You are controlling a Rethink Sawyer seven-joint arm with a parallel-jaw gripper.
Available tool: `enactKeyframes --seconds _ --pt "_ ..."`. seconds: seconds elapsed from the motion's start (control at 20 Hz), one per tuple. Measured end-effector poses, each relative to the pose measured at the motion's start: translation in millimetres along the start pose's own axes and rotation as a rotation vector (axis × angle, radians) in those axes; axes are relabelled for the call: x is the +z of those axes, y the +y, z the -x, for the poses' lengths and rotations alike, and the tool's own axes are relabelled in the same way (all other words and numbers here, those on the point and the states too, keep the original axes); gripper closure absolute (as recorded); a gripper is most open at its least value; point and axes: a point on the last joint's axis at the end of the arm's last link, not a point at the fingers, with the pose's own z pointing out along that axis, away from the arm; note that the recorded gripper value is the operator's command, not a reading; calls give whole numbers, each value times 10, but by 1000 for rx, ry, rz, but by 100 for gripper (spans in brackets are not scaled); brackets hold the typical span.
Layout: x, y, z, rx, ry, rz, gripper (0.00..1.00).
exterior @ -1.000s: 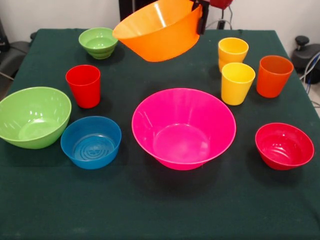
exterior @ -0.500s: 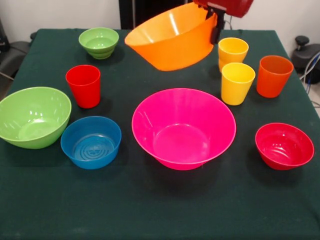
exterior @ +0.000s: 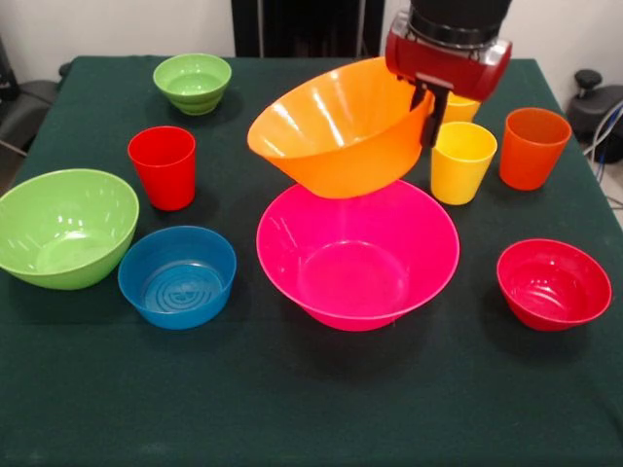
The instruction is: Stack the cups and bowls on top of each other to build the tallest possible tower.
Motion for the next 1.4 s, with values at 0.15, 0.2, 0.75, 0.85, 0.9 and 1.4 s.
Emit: enactKeyframes --seconds 0.15,0.2,0.75,0.85,0.9,1.4 --pt "66 68 32 -4 -3 2 100" --pt "86 92 44 -5 -5 3 100" --pt "184 296 199 -1 -32 16 100" --pt "221 317 211 4 -27 20 100" --pt "230 325 218 7 -27 22 100" --pt "86 452 194 23 -27 39 100"
